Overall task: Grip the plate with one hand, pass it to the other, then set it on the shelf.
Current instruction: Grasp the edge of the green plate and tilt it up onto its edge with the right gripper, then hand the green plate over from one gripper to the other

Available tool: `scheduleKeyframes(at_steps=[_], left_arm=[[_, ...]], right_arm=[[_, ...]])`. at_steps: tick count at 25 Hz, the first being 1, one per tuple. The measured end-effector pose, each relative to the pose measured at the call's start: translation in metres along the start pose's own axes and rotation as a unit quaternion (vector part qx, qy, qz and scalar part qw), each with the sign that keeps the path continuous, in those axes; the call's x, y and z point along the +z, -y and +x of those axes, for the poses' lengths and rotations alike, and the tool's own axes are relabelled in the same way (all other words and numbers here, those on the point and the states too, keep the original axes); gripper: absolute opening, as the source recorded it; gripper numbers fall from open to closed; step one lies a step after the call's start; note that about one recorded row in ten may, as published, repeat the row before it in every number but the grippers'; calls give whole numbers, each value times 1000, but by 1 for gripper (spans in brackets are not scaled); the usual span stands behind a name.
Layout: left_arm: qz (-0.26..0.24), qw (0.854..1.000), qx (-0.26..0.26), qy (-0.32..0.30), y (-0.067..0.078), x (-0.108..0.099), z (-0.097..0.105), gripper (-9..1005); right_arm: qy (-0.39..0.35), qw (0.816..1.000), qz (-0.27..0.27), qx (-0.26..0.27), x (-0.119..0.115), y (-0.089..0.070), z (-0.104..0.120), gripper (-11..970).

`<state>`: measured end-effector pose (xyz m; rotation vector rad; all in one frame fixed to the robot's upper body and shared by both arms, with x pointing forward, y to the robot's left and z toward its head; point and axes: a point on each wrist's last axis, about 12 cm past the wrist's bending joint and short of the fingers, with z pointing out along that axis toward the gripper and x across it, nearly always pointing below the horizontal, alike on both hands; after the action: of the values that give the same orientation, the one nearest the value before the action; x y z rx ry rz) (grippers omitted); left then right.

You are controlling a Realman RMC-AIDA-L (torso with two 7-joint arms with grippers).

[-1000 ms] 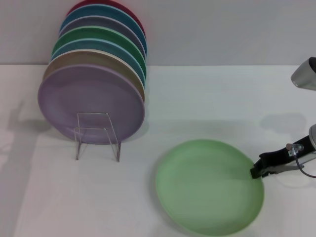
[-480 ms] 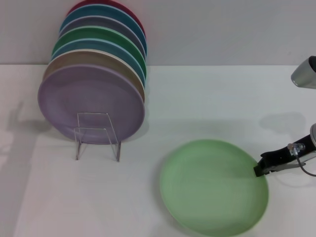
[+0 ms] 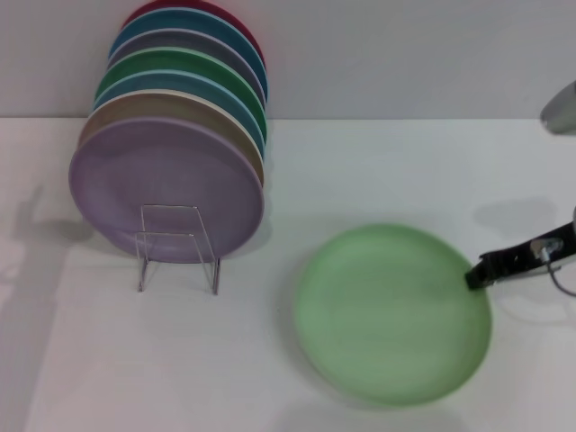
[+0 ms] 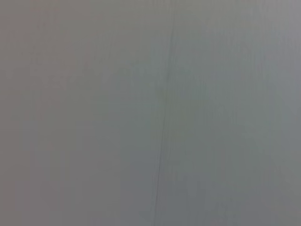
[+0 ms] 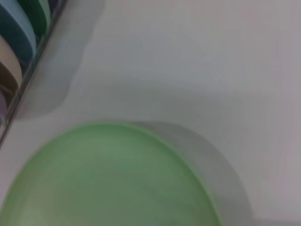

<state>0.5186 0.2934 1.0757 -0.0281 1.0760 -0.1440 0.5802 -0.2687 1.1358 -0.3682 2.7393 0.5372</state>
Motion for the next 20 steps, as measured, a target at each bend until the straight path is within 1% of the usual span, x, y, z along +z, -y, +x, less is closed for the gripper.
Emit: scheduleKeyframes(at_steps=[5, 9, 16, 20], left_arm=[[0, 1000, 0, -1, 0, -1, 0, 792], [1, 1000, 0, 0, 0, -2, 0, 791], [5, 1000, 0, 5, 1, -2, -1, 790], [5, 1000, 0, 4, 1, -2, -1, 790]], right_arm=[[47, 998, 21, -28, -19, 0, -4, 18], [77, 996, 42, -31, -30, 5, -6, 19], [127, 988, 83, -29, -41, 16, -10, 19], [158, 981, 102, -41, -42, 19, -14, 18]])
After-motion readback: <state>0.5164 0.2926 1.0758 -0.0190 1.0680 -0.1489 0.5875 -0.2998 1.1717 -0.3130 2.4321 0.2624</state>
